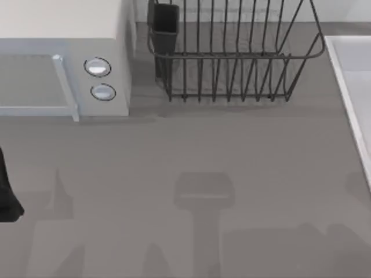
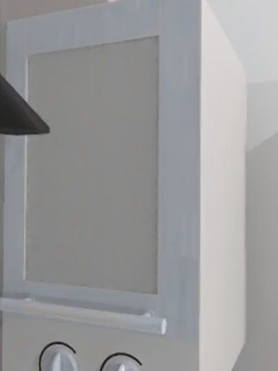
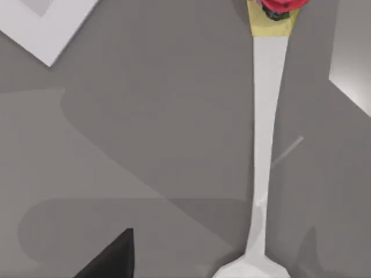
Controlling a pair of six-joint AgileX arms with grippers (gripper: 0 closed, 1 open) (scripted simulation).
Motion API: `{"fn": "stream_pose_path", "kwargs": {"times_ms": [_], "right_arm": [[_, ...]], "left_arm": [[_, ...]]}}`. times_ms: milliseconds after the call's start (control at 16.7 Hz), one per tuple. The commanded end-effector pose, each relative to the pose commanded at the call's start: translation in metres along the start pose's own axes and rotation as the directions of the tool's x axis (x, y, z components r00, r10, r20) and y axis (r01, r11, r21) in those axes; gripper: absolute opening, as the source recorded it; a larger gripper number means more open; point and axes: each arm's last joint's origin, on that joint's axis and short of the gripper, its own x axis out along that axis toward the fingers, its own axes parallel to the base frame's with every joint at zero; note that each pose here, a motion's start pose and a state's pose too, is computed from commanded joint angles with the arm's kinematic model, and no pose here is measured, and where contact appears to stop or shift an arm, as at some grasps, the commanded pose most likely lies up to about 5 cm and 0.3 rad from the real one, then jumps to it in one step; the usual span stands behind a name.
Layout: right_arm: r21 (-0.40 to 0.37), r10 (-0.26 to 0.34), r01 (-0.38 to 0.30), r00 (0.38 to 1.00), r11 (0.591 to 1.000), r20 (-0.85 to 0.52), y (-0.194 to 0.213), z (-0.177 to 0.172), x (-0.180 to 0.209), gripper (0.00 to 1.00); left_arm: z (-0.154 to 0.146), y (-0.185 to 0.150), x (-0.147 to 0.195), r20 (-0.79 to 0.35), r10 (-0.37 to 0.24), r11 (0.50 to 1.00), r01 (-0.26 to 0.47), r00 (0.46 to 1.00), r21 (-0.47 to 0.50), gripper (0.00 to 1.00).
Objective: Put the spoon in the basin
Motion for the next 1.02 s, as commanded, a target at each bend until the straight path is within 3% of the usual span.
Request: {"fn": "stream_pose_path", "kwargs": {"times_ms": [420, 1020], "right_arm": [[0.000, -0.003, 0.003, 1.000, 1.000, -0.002, 0.001, 0.000, 0.009, 1.00], [0.001, 0.000, 0.000, 1.000, 1.000, 0.000, 0.000, 0.000, 0.098, 1.00]], "left_arm": [[0.000, 0.000, 0.000, 0.000, 0.000, 1.000, 0.000, 1.000, 0.000, 1.00], [0.000, 0.000, 0.000, 0.000, 0.000, 1.000, 0.000, 1.000, 0.000, 1.00]]}}
